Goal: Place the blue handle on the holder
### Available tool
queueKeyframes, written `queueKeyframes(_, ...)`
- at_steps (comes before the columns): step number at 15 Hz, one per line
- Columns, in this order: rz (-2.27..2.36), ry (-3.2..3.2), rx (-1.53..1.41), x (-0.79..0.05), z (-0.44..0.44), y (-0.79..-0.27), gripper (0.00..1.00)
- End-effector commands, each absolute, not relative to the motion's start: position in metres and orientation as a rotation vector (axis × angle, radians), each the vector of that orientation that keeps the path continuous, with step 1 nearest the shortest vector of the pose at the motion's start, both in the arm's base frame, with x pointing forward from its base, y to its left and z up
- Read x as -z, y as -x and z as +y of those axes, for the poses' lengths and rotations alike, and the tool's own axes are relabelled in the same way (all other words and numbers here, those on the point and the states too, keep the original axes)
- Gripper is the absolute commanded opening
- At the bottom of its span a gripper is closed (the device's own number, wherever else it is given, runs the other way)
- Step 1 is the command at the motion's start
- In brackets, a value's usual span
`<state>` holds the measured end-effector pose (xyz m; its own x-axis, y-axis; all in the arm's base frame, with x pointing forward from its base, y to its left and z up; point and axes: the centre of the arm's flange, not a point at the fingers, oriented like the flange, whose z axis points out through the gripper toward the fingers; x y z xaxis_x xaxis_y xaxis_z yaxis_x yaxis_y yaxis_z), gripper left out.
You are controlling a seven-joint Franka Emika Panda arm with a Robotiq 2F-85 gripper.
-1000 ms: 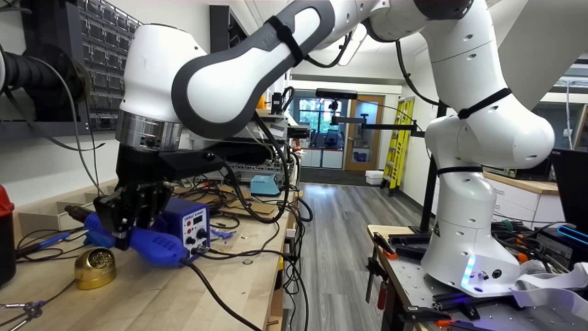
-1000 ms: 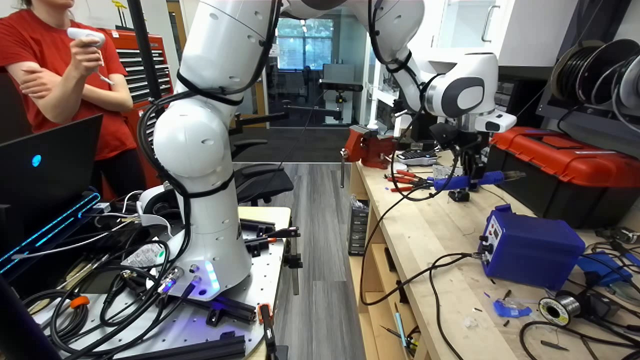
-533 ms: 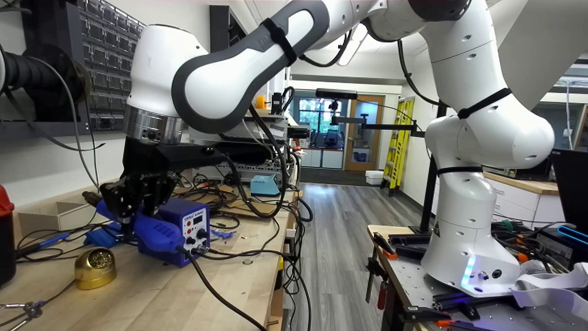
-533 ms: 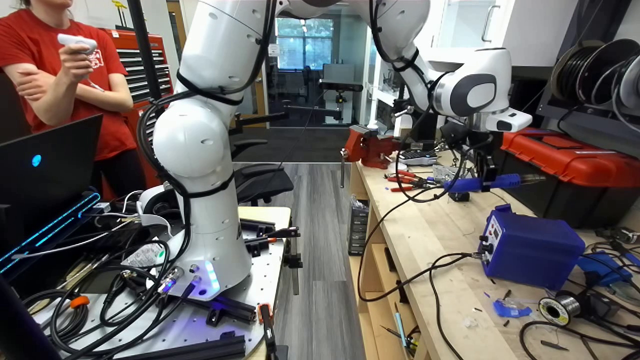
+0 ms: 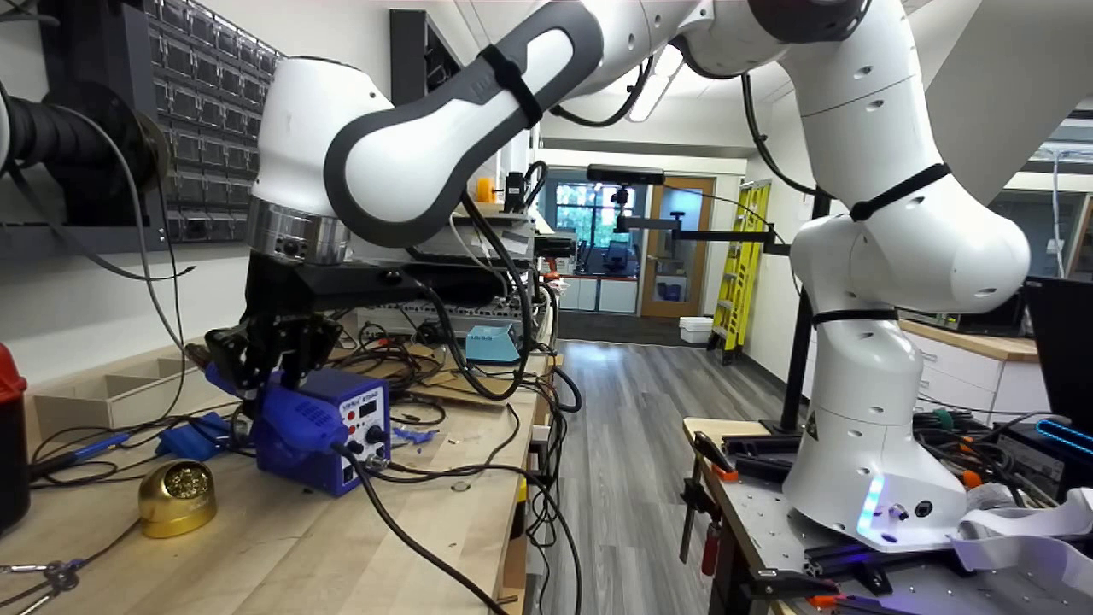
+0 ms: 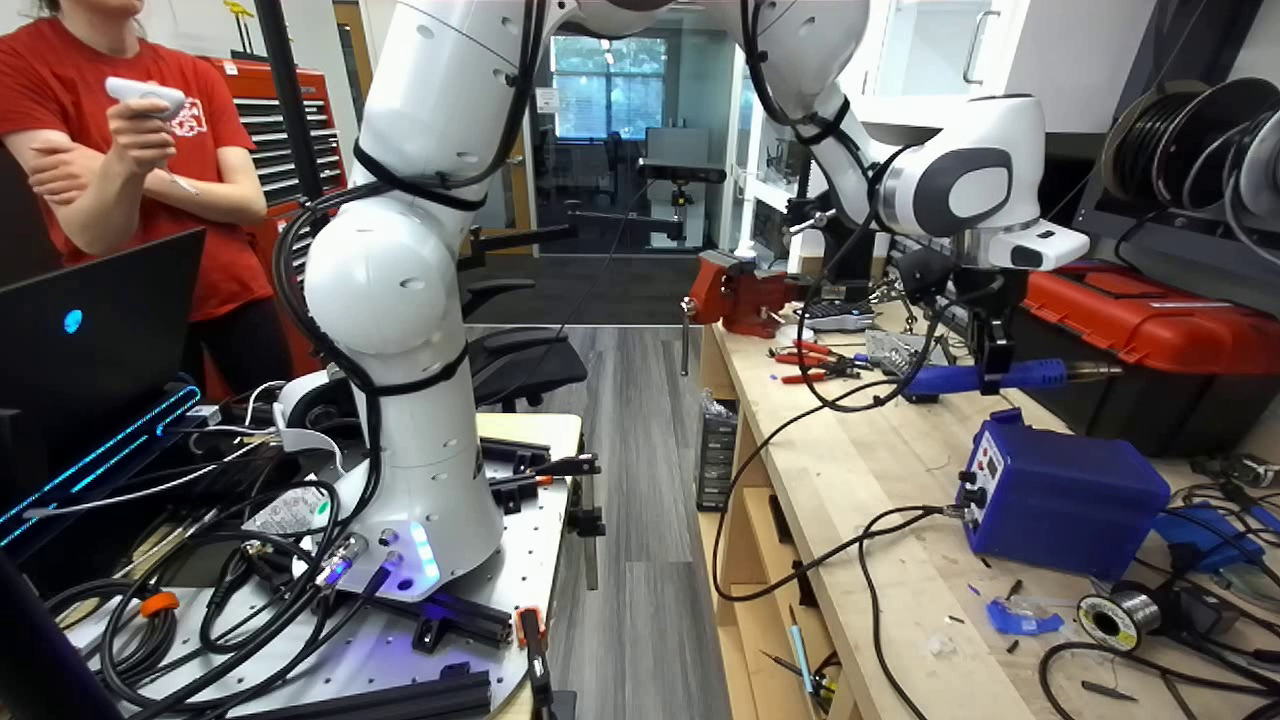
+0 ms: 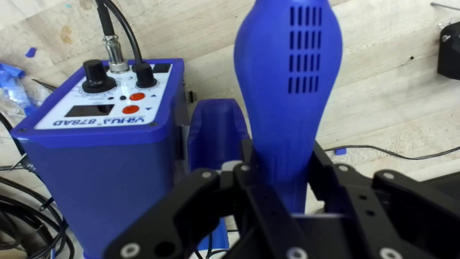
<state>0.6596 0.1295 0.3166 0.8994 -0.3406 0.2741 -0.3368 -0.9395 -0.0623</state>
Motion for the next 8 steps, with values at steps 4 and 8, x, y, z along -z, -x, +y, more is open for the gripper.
queueKeyframes(4, 0.637, 3.040, 0.474, -0.327, 0.108, -0.650, 0.12)
queueKeyframes(8, 0.671, 3.038, 0.465, -0.324, 0.097, -0.648, 0.12)
